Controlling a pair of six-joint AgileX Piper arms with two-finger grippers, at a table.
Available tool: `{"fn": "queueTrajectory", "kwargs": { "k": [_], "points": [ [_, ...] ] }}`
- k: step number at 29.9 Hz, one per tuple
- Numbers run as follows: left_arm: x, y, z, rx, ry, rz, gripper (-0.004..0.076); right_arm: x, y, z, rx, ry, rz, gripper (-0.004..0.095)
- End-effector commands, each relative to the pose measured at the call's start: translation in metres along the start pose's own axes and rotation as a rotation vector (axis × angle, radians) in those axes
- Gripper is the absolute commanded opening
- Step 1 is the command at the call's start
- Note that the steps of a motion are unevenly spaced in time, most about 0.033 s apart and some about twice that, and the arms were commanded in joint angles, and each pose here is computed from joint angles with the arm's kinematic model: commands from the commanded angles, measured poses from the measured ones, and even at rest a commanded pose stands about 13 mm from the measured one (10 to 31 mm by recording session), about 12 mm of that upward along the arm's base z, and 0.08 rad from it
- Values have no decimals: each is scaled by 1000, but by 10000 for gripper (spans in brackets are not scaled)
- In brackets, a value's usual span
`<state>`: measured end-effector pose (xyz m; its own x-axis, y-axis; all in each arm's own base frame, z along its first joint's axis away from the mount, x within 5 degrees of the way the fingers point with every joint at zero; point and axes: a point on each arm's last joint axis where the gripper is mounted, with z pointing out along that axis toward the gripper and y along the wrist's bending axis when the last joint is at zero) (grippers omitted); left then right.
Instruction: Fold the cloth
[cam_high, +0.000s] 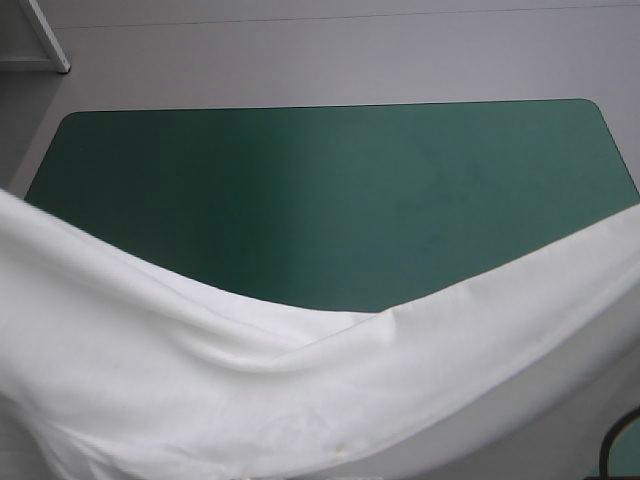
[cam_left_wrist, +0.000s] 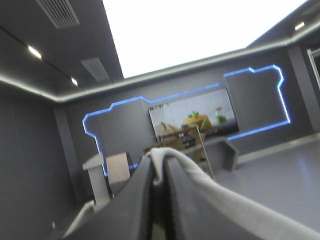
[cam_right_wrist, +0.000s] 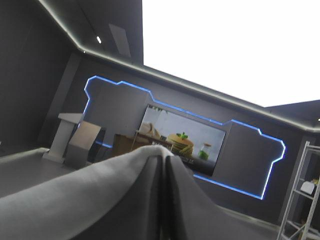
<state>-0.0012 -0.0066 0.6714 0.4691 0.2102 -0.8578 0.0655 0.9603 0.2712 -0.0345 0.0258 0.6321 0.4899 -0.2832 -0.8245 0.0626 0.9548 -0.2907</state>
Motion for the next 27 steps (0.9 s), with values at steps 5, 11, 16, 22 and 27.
{"fn": "queueTrajectory", "kwargs": {
  "k": [5, 11, 16, 22, 27],
  "points": [
    [100, -20, 95, 85, 323, -42, 19, 66, -6, 83, -42, 247, 51, -17],
    [233, -52, 160, 180, 689, -71, 19, 211, 6, 160, -118, 650, 151, -17],
    [355, -84, 202, 256, 950, -114, 19, 345, 23, 204, -160, 917, 194, -17],
    [427, -104, 234, 253, 979, -150, 19, 450, 35, 247, -188, 1070, 236, -16],
    [436, -105, 238, 247, 974, -124, 19, 478, 40, 269, -202, 1079, 270, -15]
  ]
}}
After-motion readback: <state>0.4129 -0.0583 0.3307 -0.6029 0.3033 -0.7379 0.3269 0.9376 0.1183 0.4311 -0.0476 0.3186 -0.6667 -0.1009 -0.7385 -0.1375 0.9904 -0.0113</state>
